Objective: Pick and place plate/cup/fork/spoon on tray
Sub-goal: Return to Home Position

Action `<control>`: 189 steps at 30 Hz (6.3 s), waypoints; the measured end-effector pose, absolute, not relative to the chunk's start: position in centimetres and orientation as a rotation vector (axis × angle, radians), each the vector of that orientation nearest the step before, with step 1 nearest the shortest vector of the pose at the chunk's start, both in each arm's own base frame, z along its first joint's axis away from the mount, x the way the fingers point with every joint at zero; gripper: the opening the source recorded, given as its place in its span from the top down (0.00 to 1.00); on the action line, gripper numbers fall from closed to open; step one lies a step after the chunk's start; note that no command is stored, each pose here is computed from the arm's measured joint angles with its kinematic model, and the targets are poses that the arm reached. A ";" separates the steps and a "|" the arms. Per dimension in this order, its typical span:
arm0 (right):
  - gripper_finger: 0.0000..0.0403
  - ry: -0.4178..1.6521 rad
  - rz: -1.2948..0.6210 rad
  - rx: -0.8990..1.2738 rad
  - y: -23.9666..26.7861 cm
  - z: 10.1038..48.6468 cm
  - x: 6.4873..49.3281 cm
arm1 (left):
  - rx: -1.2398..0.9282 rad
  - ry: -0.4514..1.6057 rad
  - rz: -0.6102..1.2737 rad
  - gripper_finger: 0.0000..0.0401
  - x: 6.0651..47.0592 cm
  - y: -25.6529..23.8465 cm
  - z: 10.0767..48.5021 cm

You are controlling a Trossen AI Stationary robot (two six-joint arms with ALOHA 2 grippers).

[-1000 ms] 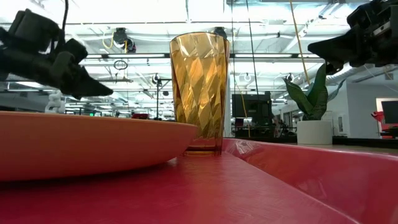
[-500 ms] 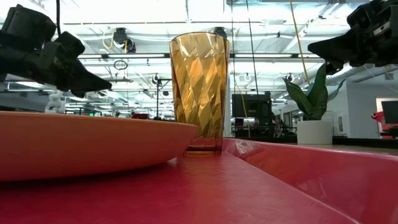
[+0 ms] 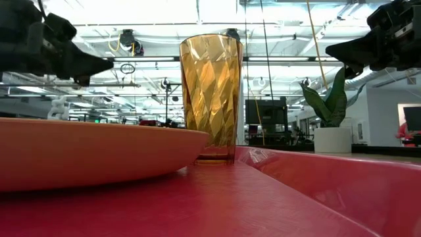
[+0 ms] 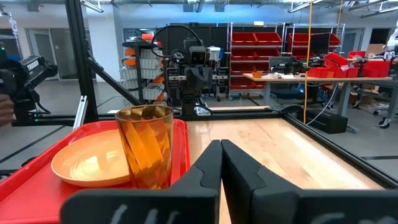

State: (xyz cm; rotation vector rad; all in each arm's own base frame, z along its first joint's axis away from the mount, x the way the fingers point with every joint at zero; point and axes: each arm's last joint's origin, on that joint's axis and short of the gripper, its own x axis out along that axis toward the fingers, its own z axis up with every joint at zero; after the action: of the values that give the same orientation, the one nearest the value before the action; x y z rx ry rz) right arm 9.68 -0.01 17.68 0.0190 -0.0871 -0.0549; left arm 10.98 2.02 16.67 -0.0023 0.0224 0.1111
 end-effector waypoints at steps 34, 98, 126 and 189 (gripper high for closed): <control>1.00 -0.087 -0.055 0.019 0.0 17.7 9.7 | 0.022 -0.084 -0.071 0.99 9.6 0.5 17.4; 1.00 -0.086 -0.055 0.019 0.0 17.7 9.7 | 0.023 -0.034 -0.086 0.99 9.7 -0.7 16.9; 1.00 -0.086 -0.055 0.019 0.0 17.7 9.7 | -0.005 -0.034 -0.088 0.94 9.7 -0.7 17.0; 1.00 -0.086 -0.055 0.019 0.0 17.7 9.7 | -0.005 -0.034 -0.088 0.94 9.7 -0.7 17.0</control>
State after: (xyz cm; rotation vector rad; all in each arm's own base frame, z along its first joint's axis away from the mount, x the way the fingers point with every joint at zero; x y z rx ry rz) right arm 9.68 -0.01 17.68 0.0189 -0.0863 -0.0550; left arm 9.69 -0.68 16.95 -0.0054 -0.0342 -0.0876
